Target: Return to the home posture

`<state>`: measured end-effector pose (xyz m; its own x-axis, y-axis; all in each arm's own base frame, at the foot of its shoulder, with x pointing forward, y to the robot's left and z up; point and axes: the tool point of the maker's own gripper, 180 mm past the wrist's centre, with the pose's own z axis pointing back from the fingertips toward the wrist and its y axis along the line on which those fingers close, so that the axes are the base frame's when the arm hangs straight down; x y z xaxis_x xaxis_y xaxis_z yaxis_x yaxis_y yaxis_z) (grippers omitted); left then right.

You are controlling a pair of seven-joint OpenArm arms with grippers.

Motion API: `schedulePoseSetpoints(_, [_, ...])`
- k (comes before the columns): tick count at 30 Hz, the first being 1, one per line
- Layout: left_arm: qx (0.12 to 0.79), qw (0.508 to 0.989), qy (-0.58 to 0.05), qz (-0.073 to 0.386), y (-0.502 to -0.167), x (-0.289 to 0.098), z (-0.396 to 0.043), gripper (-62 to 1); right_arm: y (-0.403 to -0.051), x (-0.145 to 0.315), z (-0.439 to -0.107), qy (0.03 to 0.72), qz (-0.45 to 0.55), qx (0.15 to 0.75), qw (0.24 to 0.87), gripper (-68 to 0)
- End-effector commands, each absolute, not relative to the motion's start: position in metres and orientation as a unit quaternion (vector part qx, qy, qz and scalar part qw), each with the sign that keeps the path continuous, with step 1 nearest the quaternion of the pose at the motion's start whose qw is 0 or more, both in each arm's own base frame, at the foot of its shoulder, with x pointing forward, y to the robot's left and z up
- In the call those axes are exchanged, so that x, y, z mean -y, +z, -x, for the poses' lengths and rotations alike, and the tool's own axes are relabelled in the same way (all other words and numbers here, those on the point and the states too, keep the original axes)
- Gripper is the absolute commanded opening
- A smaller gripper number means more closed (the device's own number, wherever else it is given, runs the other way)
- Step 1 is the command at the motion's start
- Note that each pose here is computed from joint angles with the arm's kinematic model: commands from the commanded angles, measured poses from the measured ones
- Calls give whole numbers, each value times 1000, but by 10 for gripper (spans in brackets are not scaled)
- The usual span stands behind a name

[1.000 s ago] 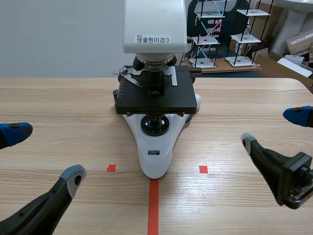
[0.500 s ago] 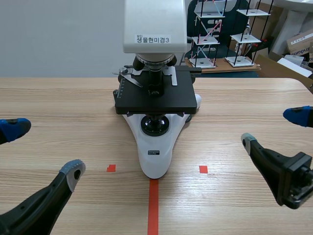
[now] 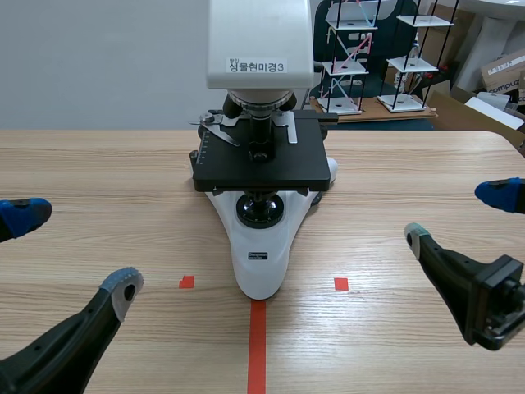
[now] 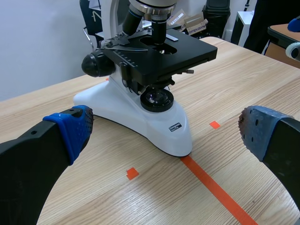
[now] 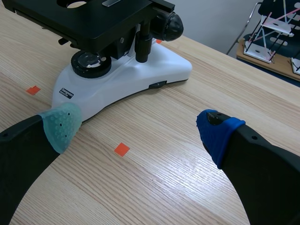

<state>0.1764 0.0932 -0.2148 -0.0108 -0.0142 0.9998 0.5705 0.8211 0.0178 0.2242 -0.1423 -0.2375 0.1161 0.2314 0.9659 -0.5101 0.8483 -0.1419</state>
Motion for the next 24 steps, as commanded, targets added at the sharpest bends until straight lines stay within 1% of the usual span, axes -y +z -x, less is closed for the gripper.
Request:
schedulePoseSetpoints(1, [689,660,-212,210,-205,-92,-178,14,-228,140,-227,249,-118,629,727,-139])
schedulePoseSetpoints(24, [690,660,-212,210,-204,-92,-178,14,-229,140,-227,255,-113,628,727,-139])
